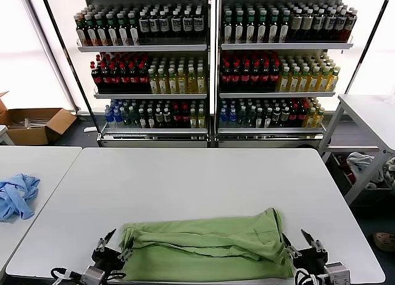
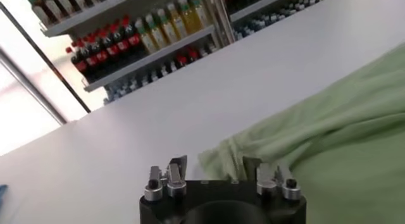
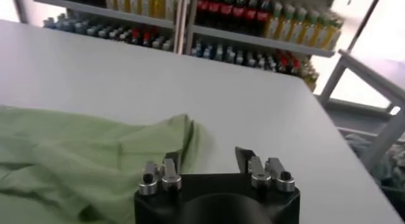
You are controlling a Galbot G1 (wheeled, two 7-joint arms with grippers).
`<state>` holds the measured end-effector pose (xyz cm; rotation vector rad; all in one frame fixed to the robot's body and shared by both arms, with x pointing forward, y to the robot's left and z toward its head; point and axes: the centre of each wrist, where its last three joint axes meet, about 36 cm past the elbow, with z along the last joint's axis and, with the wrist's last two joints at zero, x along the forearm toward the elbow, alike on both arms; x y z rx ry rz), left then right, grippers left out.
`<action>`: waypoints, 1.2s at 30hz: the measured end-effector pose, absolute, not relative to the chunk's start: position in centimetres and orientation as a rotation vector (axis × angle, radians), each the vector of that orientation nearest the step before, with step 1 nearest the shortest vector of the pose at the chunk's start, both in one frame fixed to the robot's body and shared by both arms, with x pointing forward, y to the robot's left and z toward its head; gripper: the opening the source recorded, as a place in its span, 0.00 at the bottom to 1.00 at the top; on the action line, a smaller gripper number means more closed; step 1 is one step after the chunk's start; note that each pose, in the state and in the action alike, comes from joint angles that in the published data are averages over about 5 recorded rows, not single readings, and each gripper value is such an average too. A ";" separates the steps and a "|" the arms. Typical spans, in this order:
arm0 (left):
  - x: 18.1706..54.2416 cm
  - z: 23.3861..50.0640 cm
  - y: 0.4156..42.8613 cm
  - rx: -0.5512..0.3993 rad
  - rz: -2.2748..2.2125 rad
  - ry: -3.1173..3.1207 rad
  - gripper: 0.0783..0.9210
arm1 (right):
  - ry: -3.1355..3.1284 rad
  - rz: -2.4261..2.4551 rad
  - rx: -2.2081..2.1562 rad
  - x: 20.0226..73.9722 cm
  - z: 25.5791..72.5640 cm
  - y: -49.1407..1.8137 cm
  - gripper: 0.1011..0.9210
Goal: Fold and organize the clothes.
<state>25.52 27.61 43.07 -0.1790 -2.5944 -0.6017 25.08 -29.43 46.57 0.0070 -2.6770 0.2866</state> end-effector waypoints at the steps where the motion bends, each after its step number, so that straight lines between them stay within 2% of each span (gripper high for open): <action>1: 25.6 43.4 27.6 -0.172 -0.599 -2.604 0.73 | -2.693 0.287 -0.005 25.2 46.7 -29.6 0.75; 4: 25.7 44.3 27.4 -0.162 -0.569 -2.640 0.83 | -2.742 0.274 -0.020 25.5 46.7 -30.1 0.84; 7: 25.8 44.7 27.0 -0.159 -0.511 -2.680 0.87 | -2.799 0.243 0.003 25.6 46.4 -30.8 0.87; 12: 25.2 44.2 26.1 -0.160 -0.391 -2.729 0.88 | -2.904 0.156 0.048 26.2 45.3 -32.6 0.88; 27: 23.1 39.4 24.3 -0.122 -0.080 -2.752 0.88 | -3.085 -0.110 -0.049 27.1 43.8 -37.0 0.88; 36: 23.7 38.0 24.5 -0.045 0.074 -2.692 0.88 | -3.131 -0.163 -0.060 27.1 43.8 -37.7 0.88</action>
